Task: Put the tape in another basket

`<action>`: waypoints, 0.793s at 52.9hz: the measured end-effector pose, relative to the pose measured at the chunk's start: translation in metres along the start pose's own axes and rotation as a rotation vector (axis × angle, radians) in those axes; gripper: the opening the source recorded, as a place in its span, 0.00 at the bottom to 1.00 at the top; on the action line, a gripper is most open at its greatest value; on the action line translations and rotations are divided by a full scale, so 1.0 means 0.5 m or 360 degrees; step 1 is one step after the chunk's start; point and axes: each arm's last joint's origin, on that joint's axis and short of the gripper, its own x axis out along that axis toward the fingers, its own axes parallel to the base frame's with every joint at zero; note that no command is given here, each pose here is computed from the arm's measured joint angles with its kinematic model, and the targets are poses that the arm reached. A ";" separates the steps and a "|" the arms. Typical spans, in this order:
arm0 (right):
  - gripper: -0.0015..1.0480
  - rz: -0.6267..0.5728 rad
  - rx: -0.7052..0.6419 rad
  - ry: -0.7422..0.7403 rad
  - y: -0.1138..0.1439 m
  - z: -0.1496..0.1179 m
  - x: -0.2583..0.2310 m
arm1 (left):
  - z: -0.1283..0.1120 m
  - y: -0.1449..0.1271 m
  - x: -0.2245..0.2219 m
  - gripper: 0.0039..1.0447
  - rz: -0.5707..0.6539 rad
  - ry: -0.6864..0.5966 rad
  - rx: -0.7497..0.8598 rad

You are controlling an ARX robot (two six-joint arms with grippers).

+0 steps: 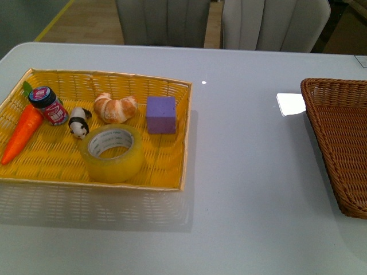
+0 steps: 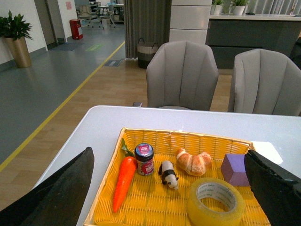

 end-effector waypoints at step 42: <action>0.91 0.0000 0.0000 0.0000 0.000 0.000 0.000 | 0.000 0.000 0.000 0.92 0.0000 0.0000 0.0001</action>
